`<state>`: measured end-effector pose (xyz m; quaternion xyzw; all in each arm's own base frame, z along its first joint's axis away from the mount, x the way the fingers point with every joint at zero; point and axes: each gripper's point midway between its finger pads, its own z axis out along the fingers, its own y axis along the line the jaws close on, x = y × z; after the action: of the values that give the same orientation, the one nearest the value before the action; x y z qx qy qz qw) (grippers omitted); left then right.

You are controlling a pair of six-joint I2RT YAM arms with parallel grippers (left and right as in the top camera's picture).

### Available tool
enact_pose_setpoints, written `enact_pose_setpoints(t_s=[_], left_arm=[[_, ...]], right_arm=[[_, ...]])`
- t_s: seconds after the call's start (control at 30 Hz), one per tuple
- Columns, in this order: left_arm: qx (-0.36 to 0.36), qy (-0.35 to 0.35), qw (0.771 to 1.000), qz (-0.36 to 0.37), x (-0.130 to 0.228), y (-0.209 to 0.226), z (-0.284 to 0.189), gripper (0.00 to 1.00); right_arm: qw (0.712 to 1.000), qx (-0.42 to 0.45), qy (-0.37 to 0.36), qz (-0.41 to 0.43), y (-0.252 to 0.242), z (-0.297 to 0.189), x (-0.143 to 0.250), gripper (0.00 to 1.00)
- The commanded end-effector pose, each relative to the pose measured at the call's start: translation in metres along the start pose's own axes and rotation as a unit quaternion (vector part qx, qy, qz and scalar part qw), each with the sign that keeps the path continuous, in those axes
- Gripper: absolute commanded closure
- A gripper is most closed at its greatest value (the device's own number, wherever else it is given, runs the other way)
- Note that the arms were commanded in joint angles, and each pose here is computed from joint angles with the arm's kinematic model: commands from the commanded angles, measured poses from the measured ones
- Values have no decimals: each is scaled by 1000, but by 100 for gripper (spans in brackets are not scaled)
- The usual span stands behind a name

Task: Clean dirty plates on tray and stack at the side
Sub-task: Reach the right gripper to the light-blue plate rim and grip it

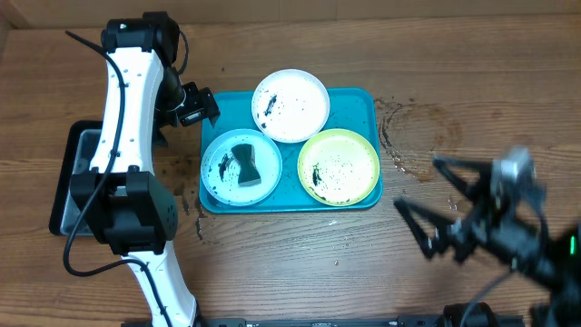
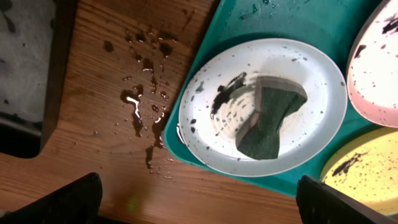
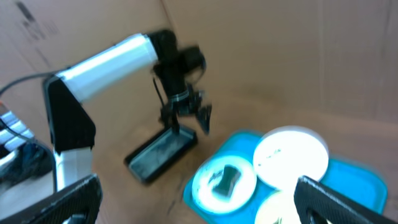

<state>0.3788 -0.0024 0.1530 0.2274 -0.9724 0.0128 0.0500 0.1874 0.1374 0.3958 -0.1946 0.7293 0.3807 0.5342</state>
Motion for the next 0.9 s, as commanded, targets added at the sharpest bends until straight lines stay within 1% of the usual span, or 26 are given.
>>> enact_pose_setpoints(t_s=[0.0, 0.03, 0.13, 0.2, 0.23, 0.3, 0.37, 0.4, 0.43, 0.47, 0.5, 0.53, 0.6, 0.67, 0.8, 0.87], left_arm=[[15, 7, 1000, 3, 5, -6, -2, 0], [15, 7, 1000, 3, 5, -6, -2, 0], [14, 9, 1000, 3, 6, -5, -2, 0], [13, 11, 1000, 3, 7, -5, -2, 0], [13, 11, 1000, 4, 7, -6, -2, 0], [12, 10, 1000, 11, 8, -7, -2, 0], [12, 10, 1000, 19, 9, -11, -2, 0], [12, 9, 1000, 22, 10, -13, -2, 0], [13, 7, 1000, 26, 10, -16, -1, 0], [13, 6, 999, 28, 11, -18, -1, 0], [14, 4, 999, 30, 10, -19, -1, 0], [15, 2, 999, 32, 10, -21, -1, 0], [15, 2, 999, 32, 10, -22, -1, 0], [14, 2, 999, 33, 10, -21, -1, 0], [14, 0, 999, 38, 12, -26, -1, 0], [15, -1, 999, 41, 12, -28, -1, 0]], right_arm=[[993, -90, 49, 55, 14, 22, -28, 0], [985, -127, 68, 92, 20, 28, -32, 0], [963, -219, 90, 129, 27, 43, -44, 0], [955, -229, 102, 161, 18, 62, -46, 22], [953, -221, 108, 176, 13, 71, -43, 27], [959, -157, 121, 204, -8, 103, -28, 27], [963, -57, 142, 223, -32, 134, 0, 25], [960, -4, 154, 232, -45, 146, 15, 25], [941, 123, 199, 243, -74, 173, 65, 34], [934, 138, 226, 240, -77, 185, 85, 37], [929, 133, 252, 237, -75, 196, 102, 37], [910, 113, 307, 255, -72, 216, 138, 37], [892, 101, 349, 269, -72, 236, 172, 37], [877, 109, 378, 275, -77, 254, 200, 36], [848, 131, 424, 288, -87, 268, 222, 36], [833, 140, 455, 282, -94, 269, 227, 30]])
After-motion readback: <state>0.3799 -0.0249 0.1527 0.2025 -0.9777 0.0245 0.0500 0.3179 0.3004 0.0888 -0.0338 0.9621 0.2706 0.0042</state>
